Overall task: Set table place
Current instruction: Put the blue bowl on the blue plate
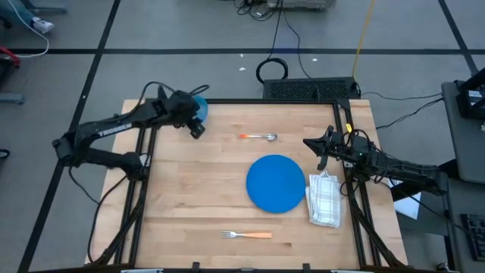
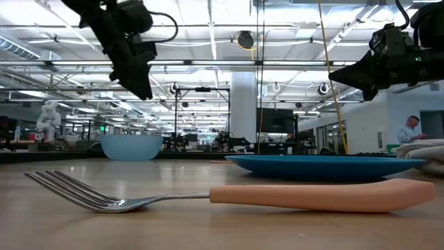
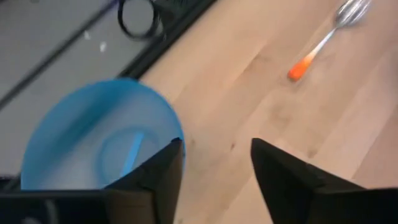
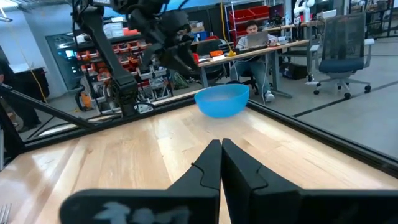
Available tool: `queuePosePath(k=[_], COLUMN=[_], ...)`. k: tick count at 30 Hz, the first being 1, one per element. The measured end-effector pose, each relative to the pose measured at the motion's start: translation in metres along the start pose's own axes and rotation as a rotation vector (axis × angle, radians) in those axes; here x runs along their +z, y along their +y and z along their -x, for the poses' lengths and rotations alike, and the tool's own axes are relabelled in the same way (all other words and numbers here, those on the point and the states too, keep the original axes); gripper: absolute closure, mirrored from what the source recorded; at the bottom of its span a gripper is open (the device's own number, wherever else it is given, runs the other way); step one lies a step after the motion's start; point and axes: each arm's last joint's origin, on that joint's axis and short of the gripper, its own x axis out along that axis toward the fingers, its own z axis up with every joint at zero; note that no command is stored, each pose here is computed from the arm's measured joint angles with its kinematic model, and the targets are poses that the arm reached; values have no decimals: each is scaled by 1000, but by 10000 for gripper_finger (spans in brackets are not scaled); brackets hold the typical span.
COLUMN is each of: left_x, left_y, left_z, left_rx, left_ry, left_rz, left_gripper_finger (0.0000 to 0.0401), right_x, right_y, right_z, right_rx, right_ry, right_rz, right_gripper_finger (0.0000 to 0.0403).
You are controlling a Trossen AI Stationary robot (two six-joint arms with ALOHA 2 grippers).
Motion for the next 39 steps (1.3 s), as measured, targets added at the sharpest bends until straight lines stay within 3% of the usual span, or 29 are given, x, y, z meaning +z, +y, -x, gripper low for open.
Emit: queuePosePath(k=[5,15,27,34,39], left_x=[4,-6,-6,-8,-8], left_y=[5,12,27,26,26], left_z=[-18,-52,-61,-61,-61], left_rx=[-3,26,73,-39,-40], left_ry=[163,370,390,402,398], left_rz=[-15,-104,-140,-151,-147], left_gripper_finger=[169,166,166,166,166], right_x=[0,0,0,0,0], right_y=[0,0,0,0,0], right_z=[0,0,0,0,0], right_rx=[0,0,0,0,0], right_ry=[0,0,0,0,0], right_rz=[-9,-10,-9,-10,-10], right_gripper_finger=[403,403,403,403,403])
